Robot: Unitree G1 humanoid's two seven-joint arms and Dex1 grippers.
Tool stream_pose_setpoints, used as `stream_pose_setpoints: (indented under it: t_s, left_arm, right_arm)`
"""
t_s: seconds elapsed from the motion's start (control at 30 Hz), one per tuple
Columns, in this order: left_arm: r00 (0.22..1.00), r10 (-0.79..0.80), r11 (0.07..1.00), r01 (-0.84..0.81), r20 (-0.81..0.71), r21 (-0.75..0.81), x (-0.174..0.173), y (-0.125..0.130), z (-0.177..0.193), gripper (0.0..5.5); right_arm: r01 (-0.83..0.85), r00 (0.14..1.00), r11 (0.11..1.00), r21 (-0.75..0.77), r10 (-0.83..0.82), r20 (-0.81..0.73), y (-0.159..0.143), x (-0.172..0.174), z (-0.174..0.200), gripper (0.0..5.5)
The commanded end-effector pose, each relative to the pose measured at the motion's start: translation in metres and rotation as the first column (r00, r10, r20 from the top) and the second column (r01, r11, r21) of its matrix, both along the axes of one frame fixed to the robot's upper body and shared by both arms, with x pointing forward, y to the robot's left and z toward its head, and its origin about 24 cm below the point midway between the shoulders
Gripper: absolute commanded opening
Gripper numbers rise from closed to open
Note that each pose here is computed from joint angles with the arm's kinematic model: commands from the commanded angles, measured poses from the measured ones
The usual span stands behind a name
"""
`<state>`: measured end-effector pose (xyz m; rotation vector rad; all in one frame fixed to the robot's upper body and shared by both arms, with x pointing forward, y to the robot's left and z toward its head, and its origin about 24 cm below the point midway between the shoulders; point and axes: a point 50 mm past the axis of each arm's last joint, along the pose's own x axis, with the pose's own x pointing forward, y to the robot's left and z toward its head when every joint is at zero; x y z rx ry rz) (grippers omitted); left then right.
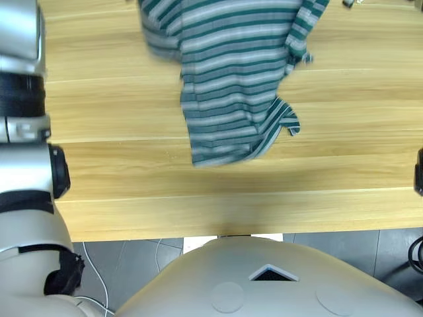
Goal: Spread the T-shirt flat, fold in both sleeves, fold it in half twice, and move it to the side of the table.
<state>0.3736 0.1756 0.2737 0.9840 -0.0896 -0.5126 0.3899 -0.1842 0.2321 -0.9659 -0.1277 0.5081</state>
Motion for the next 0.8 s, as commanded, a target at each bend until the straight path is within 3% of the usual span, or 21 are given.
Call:
stream_pose_setpoints:
  t_s: [0.03, 0.1, 0.23, 0.37, 0.43, 0.53, 0.6, 0.67, 0.73, 0.8]
  left_arm:
    - [0.661, 0.289, 0.875, -0.476, 0.692, 0.089, 0.015, 0.011, 0.146, 0.02]
    - [0.663, 0.288, 0.859, -0.497, 0.691, 0.119, 0.017, 0.017, 0.142, 0.02]
    - [0.738, 0.224, 0.843, -0.474, 0.636, 0.254, 0.030, 0.017, 0.111, 0.02]
    - [0.818, 0.135, 0.803, -0.421, 0.558, 0.422, 0.041, 0.016, 0.072, 0.02]
    - [0.885, 0.063, 0.779, -0.333, 0.461, 0.532, 0.045, 0.014, 0.043, 0.02]
    - [0.985, -0.129, 0.692, 0.004, 0.118, 0.722, 0.038, 0.015, -0.040, 0.02]
    - [0.961, -0.239, 0.614, 0.261, -0.139, 0.745, 0.016, 0.020, -0.101, 0.02]
    - [0.883, -0.344, 0.569, 0.468, -0.321, 0.677, -0.017, 0.017, -0.144, 0.02]
    - [0.836, -0.427, 0.558, 0.543, -0.345, 0.627, -0.039, 0.006, -0.149, 0.02]
    - [0.825, -0.464, 0.539, 0.553, -0.323, 0.636, -0.053, 0.002, -0.136, 0.02]
  right_arm:
    - [0.438, 0.615, 0.869, -0.229, -0.104, 0.782, -0.013, 0.008, 0.132, 0.00]
    - [0.429, 0.615, 0.873, -0.230, -0.097, 0.783, -0.012, 0.010, 0.128, 0.00]
    - [0.412, 0.639, 0.862, -0.295, -0.042, 0.768, -0.010, 0.015, 0.112, 0.00]
    - [0.316, 0.724, 0.874, -0.370, 0.030, 0.689, -0.008, 0.019, 0.079, 0.00]
    - [0.231, 0.801, 0.865, -0.445, 0.090, 0.592, -0.007, 0.020, 0.049, 0.00]
    - [-0.073, 0.930, 0.841, -0.535, 0.252, 0.268, 0.001, 0.009, -0.037, 0.00]
    - [-0.293, 0.933, 0.812, -0.505, 0.357, 0.033, 0.004, -0.012, -0.093, 0.00]
    - [-0.442, 0.897, 0.828, -0.344, 0.406, -0.176, 0.004, -0.039, -0.131, 0.00]
    - [-0.502, 0.857, 0.837, -0.219, 0.446, -0.260, 0.001, -0.058, -0.129, 0.00]
    - [-0.506, 0.850, 0.850, -0.145, 0.463, -0.250, -0.002, -0.064, -0.107, 0.00]
